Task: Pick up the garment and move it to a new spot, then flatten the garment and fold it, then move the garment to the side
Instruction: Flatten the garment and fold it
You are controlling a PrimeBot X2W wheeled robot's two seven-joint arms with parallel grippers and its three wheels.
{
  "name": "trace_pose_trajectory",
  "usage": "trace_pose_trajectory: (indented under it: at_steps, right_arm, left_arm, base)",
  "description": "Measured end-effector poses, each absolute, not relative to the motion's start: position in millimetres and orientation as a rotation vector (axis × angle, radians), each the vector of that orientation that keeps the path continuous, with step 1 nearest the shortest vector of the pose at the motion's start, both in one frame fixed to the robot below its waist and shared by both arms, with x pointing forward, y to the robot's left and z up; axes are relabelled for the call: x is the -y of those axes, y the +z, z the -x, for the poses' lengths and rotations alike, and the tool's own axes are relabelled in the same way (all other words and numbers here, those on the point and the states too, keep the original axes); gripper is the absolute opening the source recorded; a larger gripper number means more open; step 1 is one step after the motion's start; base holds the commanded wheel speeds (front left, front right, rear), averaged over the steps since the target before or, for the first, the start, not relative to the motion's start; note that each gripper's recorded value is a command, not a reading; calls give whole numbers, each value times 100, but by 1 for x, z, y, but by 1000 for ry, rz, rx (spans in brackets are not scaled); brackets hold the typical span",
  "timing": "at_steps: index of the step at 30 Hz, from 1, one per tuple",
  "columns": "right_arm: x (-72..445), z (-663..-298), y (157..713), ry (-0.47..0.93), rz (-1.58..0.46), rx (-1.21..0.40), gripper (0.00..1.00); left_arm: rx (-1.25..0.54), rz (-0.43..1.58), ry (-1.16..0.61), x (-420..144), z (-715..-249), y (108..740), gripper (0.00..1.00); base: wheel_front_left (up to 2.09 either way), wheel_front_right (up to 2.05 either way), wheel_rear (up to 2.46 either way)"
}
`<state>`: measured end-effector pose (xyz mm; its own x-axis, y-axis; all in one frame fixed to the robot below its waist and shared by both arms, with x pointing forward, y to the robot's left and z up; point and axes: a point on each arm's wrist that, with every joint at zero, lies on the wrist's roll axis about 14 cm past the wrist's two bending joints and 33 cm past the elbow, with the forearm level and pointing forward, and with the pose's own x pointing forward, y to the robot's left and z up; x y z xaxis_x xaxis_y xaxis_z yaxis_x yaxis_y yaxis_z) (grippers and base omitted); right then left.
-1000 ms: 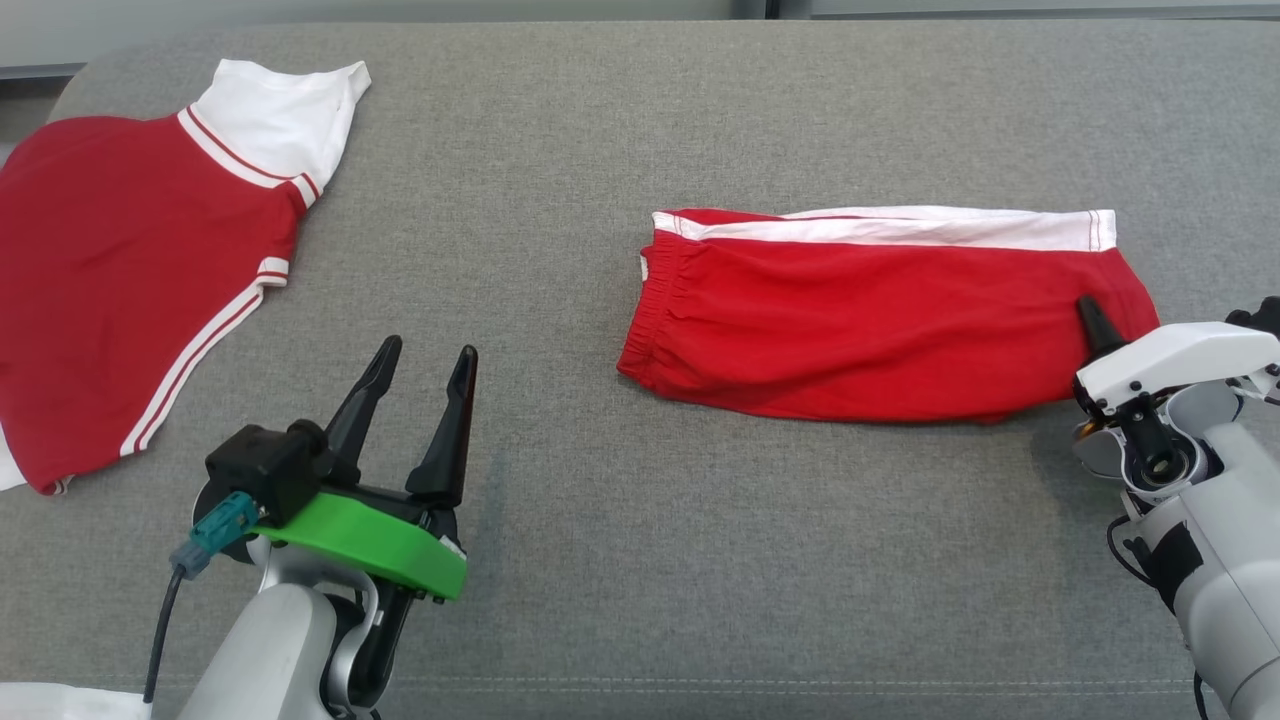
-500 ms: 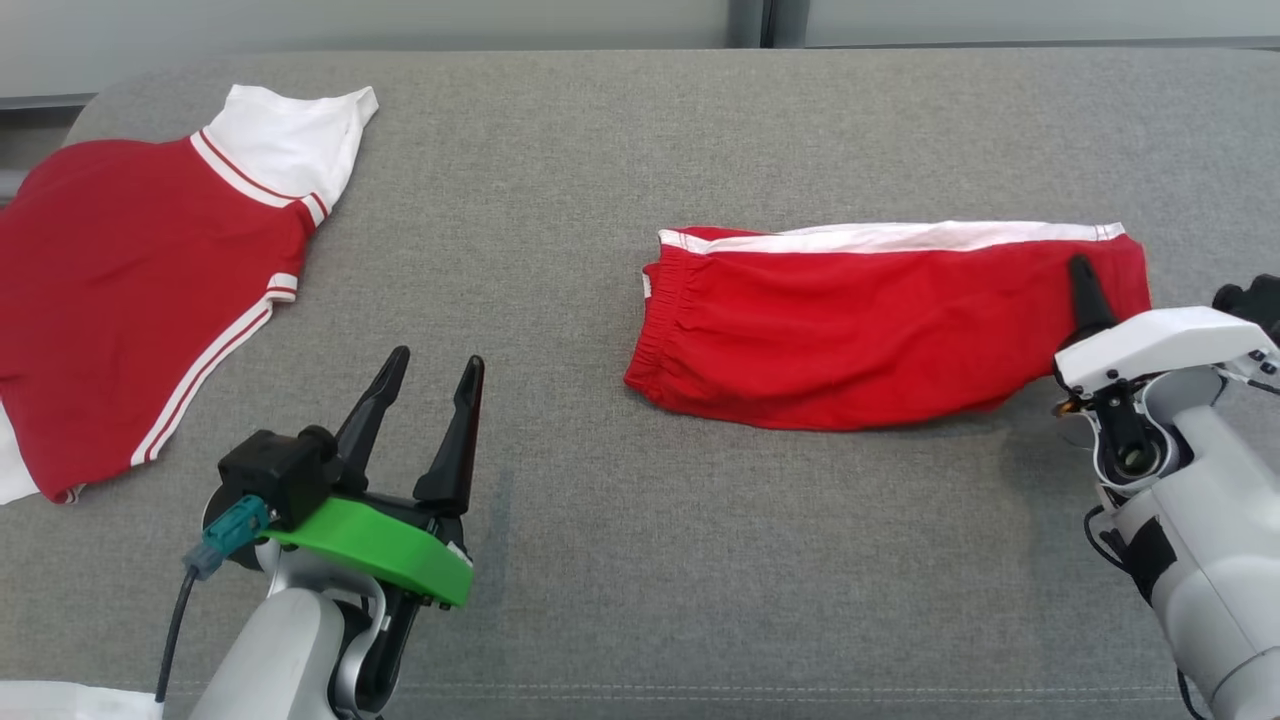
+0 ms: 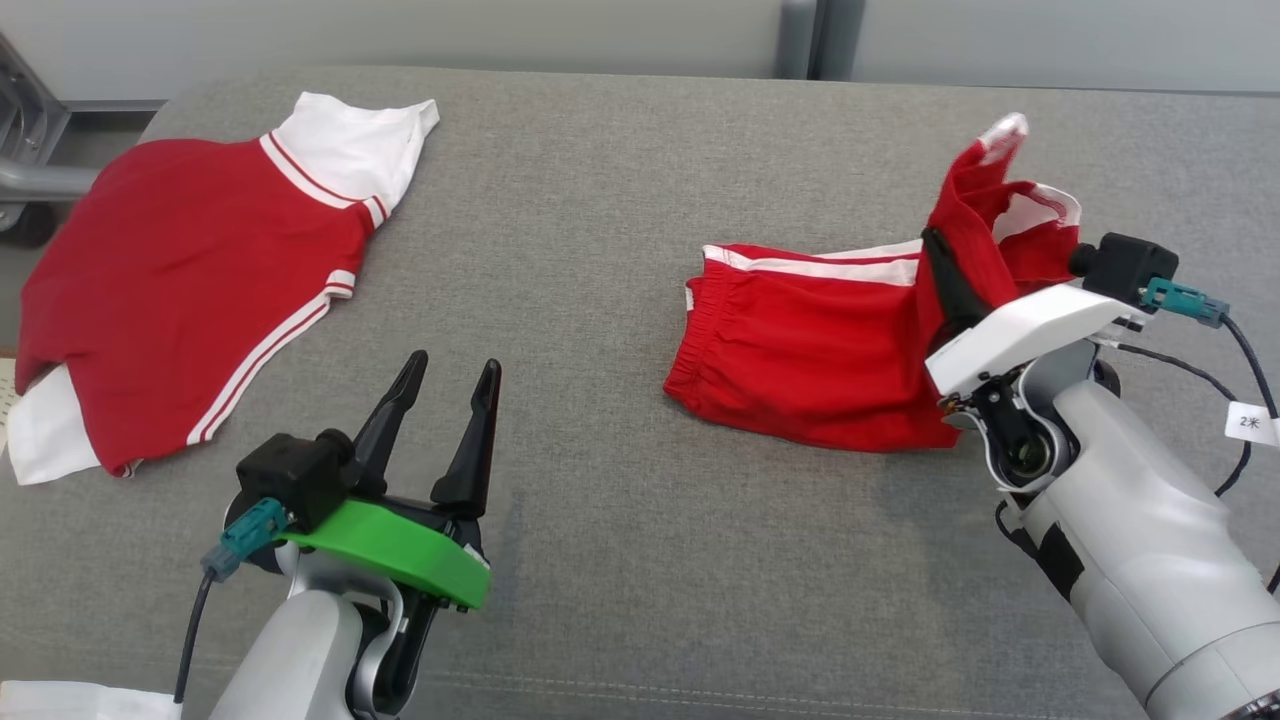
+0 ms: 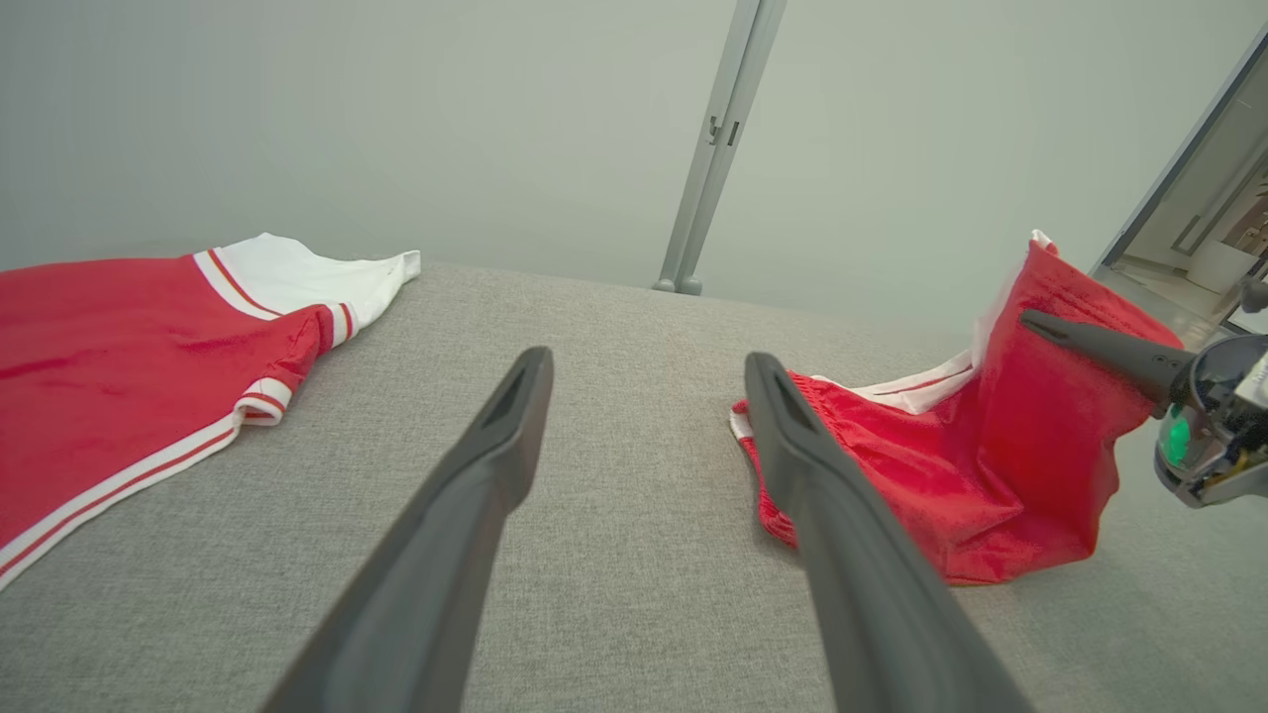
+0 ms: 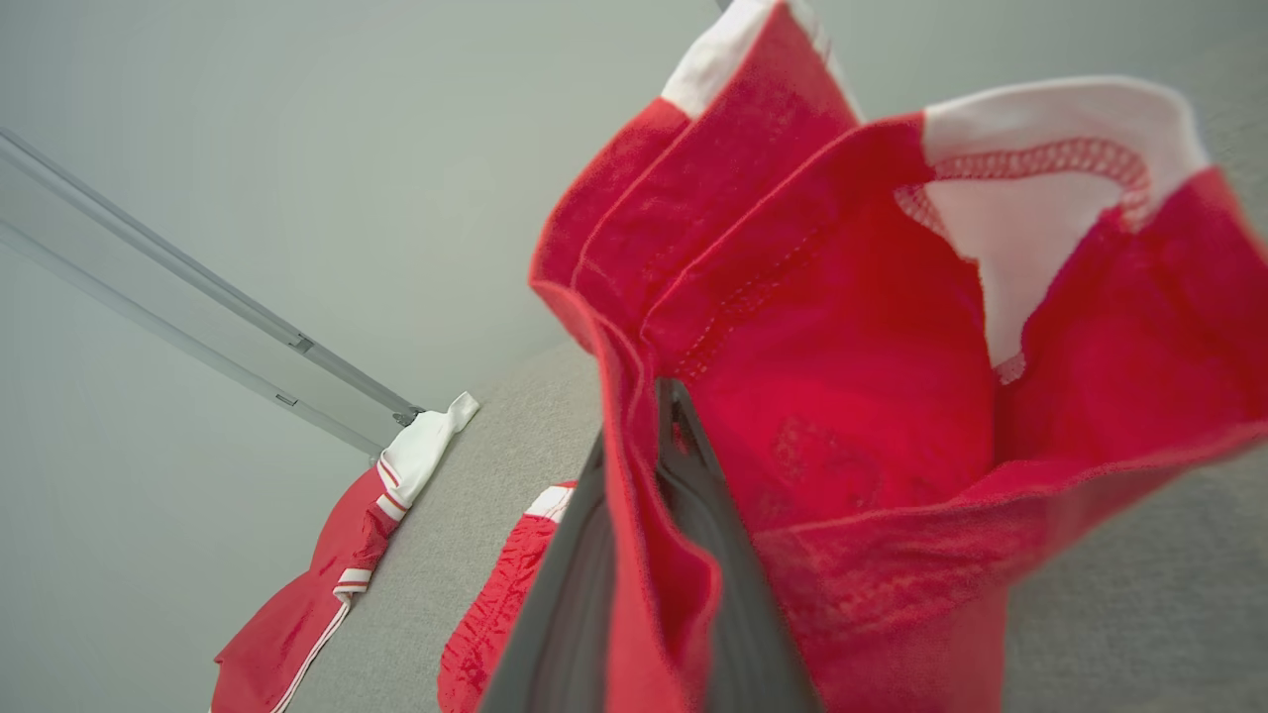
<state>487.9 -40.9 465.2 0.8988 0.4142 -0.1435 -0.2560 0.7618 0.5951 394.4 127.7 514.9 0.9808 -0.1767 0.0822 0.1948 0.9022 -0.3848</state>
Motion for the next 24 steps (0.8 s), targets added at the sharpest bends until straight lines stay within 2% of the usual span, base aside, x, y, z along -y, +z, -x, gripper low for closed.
trace_pose_trajectory:
  at_steps: [13,24]
  right_arm:
    - [-20,-471,454,548,-514,-371,0]
    - [-56,-453,428,641,-442,-511,0]
  left_arm:
    - [56,396,-108,-154,-381,515,100]
    - [61,393,-45,-173,-372,514,100]
  base:
    - [0,0,0]
    - [0,0,0]
